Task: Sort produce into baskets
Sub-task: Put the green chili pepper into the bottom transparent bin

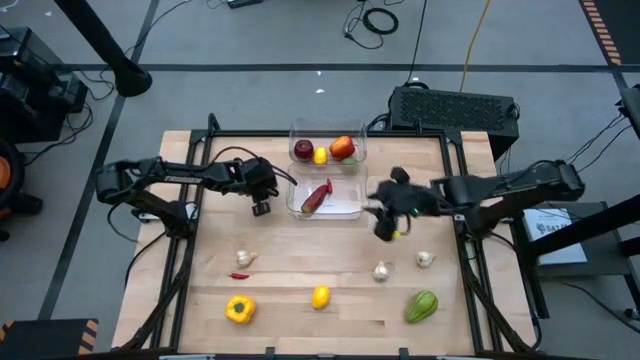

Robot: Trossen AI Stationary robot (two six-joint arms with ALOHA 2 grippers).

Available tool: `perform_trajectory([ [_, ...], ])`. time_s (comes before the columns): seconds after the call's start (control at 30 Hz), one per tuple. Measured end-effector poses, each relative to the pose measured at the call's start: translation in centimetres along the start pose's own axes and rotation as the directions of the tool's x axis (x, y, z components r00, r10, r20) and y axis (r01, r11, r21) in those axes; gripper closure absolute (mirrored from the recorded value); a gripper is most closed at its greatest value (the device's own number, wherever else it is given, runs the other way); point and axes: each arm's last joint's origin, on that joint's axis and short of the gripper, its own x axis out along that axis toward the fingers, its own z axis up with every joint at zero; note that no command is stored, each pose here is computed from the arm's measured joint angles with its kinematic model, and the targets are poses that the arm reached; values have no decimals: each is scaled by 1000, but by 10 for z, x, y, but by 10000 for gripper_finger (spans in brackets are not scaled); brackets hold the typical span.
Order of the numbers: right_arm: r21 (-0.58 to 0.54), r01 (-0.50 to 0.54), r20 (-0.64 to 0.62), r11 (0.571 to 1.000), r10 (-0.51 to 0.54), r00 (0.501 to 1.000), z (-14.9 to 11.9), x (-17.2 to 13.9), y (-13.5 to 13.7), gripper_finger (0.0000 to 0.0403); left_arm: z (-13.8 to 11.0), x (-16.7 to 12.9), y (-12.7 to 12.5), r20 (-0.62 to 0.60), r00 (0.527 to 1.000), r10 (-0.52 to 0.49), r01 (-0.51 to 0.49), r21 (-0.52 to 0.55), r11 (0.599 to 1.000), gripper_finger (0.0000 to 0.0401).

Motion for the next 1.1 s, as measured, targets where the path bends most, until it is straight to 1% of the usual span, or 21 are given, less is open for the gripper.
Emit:
perform_trajectory([
  [0.13, 37, -90, -75, 995, 93, 993, -20, -24, 25, 257, 9, -21, 3, 49, 999, 10, -8, -44, 999, 306],
  [0.2, 65, -130, -112, 989, 136, 984, -30, -32, 39, 257, 10, -29, 3, 76, 997, 11, -8, -52, 999, 306],
  [0.27, 92, -148, -150, 985, 161, 975, -40, -36, 52, 257, 11, -35, 3, 103, 995, 15, -8, -59, 998, 306],
  [0.4, 103, -181, -210, 978, 199, 957, -59, -36, 79, 257, 8, -34, 2, 98, 995, 3, 2, -56, 998, 299],
  [0.5, 87, -183, -255, 979, 200, 946, -72, -31, 95, 257, 3, -27, -2, 99, 993, -67, 69, -12, 998, 272],
  [0.6, 67, -180, -285, 981, 192, 939, -83, -23, 109, 257, -2, -22, -2, 79, 995, -62, 62, 6, 998, 227],
  [0.7, 51, -167, -309, 985, 174, 935, -91, -16, 117, 257, -2, -20, -1, 86, 996, -27, 25, 25, 999, 185],
  [0.77, 44, -163, -315, 986, 168, 934, -95, -11, 120, 257, -4, -19, 0, 75, 997, -28, 25, 38, 999, 170],
  [1.03, 14, -144, -337, 990, 140, 931, -102, -2, 125, 257, -6, -6, 0, 27, 998, -62, 60, 45, 997, 164],
  [1.1, 14, -143, -337, 990, 140, 931, -102, -2, 125, 257, -6, -2, 0, 13, 998, -66, 65, 68, 996, 164],
])
